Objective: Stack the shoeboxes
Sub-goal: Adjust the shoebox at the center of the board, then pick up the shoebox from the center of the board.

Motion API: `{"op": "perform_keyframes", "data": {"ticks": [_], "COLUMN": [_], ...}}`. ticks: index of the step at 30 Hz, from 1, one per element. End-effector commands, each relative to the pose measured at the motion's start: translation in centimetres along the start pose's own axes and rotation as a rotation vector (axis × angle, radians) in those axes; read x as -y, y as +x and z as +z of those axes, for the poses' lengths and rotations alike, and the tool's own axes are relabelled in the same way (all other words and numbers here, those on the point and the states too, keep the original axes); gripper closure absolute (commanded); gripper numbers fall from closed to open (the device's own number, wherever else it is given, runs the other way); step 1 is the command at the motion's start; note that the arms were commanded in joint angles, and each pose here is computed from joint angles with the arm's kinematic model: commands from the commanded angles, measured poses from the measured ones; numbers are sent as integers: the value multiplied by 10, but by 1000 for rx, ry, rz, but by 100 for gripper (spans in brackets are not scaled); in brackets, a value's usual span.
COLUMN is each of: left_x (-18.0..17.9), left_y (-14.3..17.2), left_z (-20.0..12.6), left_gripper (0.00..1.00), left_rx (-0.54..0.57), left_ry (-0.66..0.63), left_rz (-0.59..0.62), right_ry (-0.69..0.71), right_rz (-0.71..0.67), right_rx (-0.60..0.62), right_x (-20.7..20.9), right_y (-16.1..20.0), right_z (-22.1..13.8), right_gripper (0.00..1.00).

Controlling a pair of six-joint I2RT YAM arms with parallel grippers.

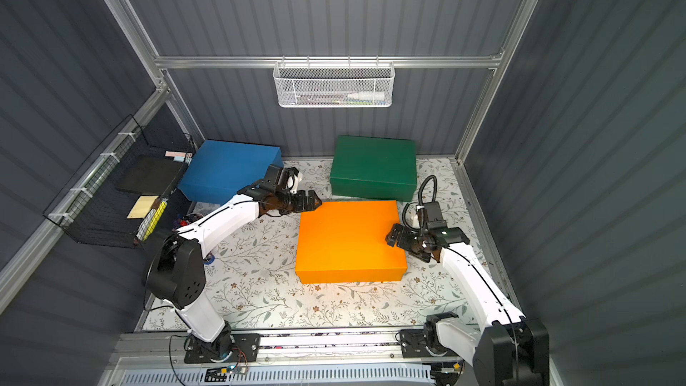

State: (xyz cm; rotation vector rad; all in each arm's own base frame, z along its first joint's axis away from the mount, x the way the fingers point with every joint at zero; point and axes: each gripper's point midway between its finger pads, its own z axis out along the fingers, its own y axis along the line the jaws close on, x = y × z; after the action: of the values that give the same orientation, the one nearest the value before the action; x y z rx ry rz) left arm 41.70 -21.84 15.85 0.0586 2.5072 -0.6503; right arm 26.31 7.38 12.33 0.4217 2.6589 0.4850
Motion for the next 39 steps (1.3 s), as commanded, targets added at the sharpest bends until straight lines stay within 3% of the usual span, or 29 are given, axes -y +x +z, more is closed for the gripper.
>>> {"op": "perform_keyframes", "data": {"ticks": [1, 7, 9, 15, 22, 27, 34, 39], "left_x": [4, 35, 43, 61, 63, 63, 62, 64], "left_y": [-29, -87, -102, -121, -124, -126, -119, -112], "left_z": [-30, -44, -33, 14, 62, 91, 118, 136], "left_gripper": [0, 0, 0, 0, 0, 0, 0, 0], "left_rx": [114, 228, 235, 212, 165, 140, 103, 68], "left_ry": [-71, -31, -11, 102, 161, 194, 244, 290], "left_rz": [89, 201, 222, 212, 169, 146, 74, 62], "right_ry": [166, 145, 116, -108, -352, -333, -309, -368], "right_rz": [-56, -179, -151, -31, -62, -29, -20, -43], "right_rx": [163, 501, 525, 423, 218, 223, 184, 151], "right_x": [19, 0, -1, -8, -35, -21, -12, -21], "right_y": [-33, -115, -144, -215, -257, -264, -260, -254], "right_z": [-28, -52, -51, -14, 33, 72, 94, 105], "right_gripper": [1, 1, 1, 1, 1, 1, 1, 1]}}
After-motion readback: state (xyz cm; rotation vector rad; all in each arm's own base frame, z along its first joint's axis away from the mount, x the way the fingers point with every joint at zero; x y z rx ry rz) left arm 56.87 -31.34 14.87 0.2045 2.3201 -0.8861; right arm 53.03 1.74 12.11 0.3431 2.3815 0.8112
